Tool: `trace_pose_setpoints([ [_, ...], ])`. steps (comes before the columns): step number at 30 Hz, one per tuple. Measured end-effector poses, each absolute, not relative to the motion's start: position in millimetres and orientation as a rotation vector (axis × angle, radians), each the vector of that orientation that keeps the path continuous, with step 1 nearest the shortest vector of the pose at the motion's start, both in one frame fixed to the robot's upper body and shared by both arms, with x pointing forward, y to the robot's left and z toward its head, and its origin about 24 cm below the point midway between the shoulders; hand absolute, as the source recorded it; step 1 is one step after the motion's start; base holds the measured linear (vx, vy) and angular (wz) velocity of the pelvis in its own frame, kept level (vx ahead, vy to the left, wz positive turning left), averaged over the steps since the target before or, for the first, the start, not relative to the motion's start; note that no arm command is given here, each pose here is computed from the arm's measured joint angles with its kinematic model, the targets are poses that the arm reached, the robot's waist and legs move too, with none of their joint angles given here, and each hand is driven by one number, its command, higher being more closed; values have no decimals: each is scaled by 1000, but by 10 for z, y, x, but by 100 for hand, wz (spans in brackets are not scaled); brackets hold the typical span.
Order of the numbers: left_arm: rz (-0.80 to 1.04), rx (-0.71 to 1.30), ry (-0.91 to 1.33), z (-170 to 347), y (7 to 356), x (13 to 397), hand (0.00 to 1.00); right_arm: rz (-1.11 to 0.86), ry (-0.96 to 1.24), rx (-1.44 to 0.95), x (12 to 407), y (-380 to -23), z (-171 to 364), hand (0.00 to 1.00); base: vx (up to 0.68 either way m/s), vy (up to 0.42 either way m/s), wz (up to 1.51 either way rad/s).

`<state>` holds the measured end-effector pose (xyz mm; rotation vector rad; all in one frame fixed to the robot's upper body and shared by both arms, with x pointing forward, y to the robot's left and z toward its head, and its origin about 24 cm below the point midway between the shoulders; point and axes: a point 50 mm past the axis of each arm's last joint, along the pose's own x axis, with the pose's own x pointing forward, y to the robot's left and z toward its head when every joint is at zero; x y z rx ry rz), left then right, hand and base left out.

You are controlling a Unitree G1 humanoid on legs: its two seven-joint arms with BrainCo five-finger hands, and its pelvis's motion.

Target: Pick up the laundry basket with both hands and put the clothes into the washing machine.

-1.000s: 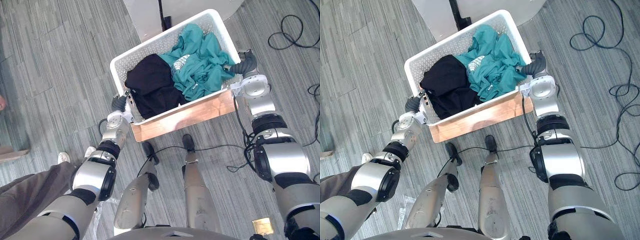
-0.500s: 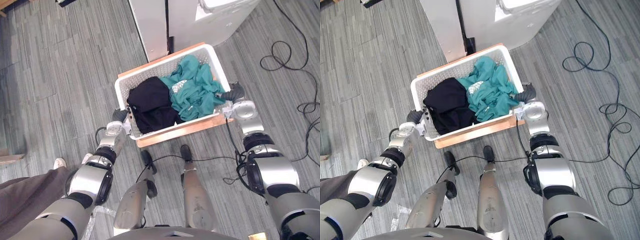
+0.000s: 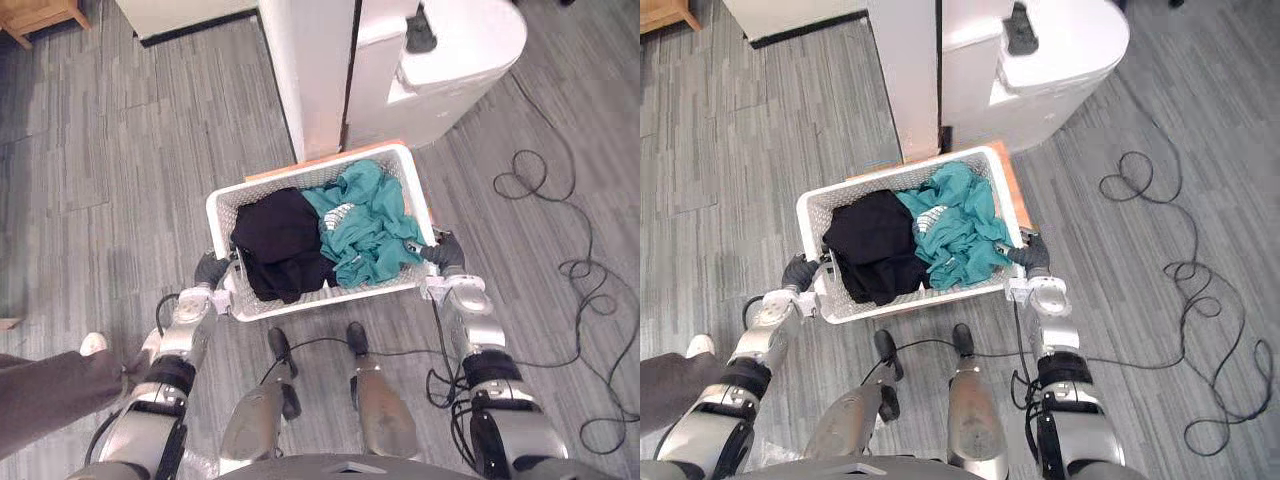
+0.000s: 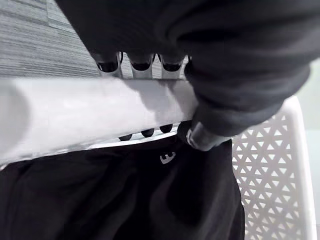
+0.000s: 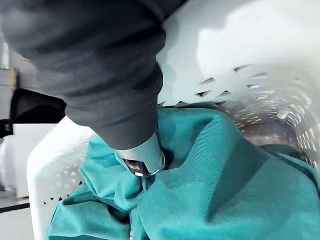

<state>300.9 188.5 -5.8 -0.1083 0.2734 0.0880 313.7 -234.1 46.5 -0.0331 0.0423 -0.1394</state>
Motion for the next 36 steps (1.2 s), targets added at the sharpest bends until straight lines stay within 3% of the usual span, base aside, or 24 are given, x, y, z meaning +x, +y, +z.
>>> trace_pose_setpoints([
  [11, 85, -122, 364, -394, 1924, 2430, 100, -153, 142, 0, 2553, -2332, 5, 100, 60, -31, -1],
  [24, 73, -72, 411, -500, 1919, 2296, 100, -209, 232, 52, 2248, -2303, -273, 100, 29, 0, -11],
  [31, 88, -52, 401, -468, 2008, 2315, 100, -166, 195, 35, 2335, -2197, -179, 100, -80, -99, 16],
  [36, 146, -87, 381, -431, 2130, 2325, 100, -91, 126, -23, 2611, -2070, 33, 100, -127, -315, -31],
])
